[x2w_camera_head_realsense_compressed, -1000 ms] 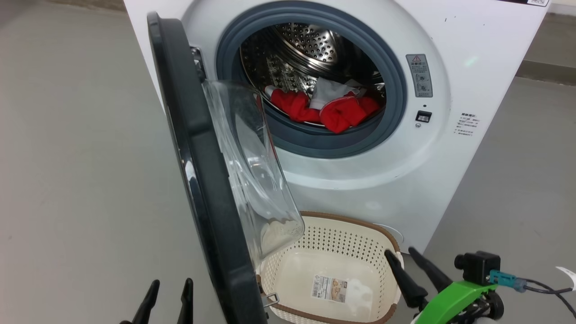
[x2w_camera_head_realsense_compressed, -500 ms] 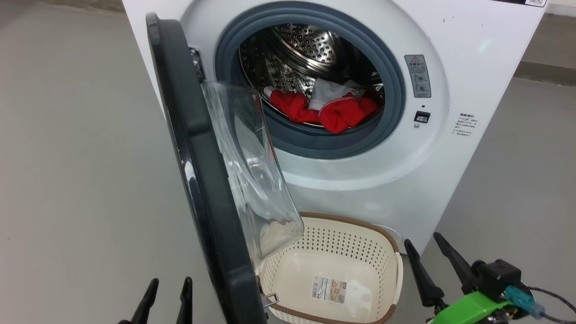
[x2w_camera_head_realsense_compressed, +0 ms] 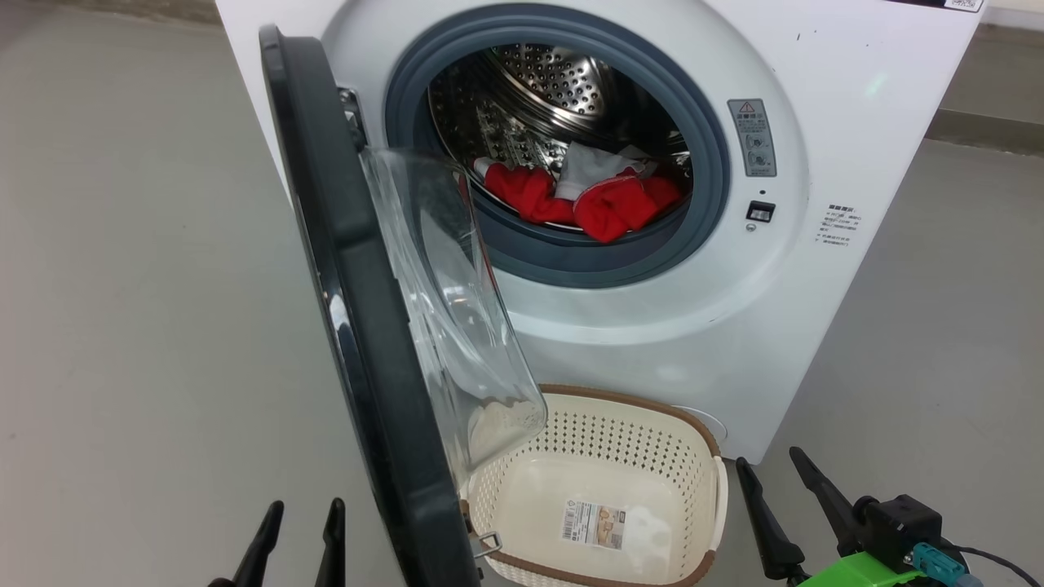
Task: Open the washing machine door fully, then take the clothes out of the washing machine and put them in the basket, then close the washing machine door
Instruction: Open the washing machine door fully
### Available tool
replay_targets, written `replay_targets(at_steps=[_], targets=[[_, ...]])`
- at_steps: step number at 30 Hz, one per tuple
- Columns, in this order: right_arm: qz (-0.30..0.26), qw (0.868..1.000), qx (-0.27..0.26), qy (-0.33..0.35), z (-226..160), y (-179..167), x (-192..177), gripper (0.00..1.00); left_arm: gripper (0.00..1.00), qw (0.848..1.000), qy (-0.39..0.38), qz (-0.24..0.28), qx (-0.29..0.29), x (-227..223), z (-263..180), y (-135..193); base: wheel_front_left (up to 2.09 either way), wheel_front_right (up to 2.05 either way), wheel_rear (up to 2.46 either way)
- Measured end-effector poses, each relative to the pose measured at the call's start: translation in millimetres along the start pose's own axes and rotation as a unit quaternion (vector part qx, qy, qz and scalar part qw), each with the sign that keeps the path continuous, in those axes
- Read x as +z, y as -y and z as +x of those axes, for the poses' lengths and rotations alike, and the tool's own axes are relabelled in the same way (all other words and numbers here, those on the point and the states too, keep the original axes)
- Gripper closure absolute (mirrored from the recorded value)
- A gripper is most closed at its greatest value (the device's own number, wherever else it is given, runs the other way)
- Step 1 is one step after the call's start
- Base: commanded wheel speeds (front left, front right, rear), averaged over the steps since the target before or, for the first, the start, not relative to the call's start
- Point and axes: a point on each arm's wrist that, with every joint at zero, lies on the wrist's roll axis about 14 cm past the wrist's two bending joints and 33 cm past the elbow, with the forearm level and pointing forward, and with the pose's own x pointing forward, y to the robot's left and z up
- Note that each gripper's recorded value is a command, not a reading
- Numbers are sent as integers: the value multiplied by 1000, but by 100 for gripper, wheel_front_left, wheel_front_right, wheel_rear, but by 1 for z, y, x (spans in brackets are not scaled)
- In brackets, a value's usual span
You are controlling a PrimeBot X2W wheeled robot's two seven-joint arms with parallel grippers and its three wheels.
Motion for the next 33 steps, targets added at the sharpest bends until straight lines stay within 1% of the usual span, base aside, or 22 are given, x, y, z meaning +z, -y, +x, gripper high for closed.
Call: replay_targets(at_steps=[4,5,6,7,8,10,13,16,18,20,22,23,24,27,30,31,33], targets=[[0,1000,0,-2,0,0,-1,0,0,1000,0,1,0,0,0,0,0,0,0],[0,1000,0,-2,1,0,-1,0,44,1000,0,1,0,0,0,0,0,0,0],[-2,1000,1,-2,1,0,-2,0,64,1000,-1,1,0,0,0,0,0,0,0],[-3,1000,1,-2,1,0,-2,0,80,1000,-1,1,0,0,0,0,0,0,0],[-5,1000,1,-2,1,0,-2,0,100,1000,-1,1,0,0,0,0,0,0,0],[-8,1000,1,-3,1,0,-1,0,100,1000,3,1,3,2,1,-1,0,0,0],[-10,1000,1,-1,1,0,0,0,100,999,32,-2,17,20,3,-9,0,0,0],[-10,1000,2,1,1,0,1,0,100,996,87,-8,28,56,6,-16,0,0,0],[-11,1000,3,3,2,-1,2,0,100,990,139,-8,26,90,9,-13,0,0,0],[-10,1000,3,3,2,-1,2,0,100,981,195,-10,9,126,10,-1,0,0,0],[-10,1000,3,3,2,-1,2,0,100,971,239,-12,-20,153,5,17,0,0,0],[-9,1000,3,3,3,-1,2,0,100,962,268,-14,-55,171,-1,41,0,0,0],[-9,1000,3,2,3,0,1,0,100,958,277,-10,-75,176,-4,54,0,0,0],[-7,1000,2,0,3,1,0,0,100,952,279,-10,-124,177,-9,87,0,0,0],[-6,1000,1,-1,3,1,-1,0,100,952,251,-12,-174,159,-12,120,0,0,0],[-6,1000,1,-1,4,1,-1,0,100,953,236,-20,-188,150,-13,128,0,0,0],[-5,1000,2,0,5,1,-1,0,100,962,186,-30,-198,119,-13,135,0,0,0]])
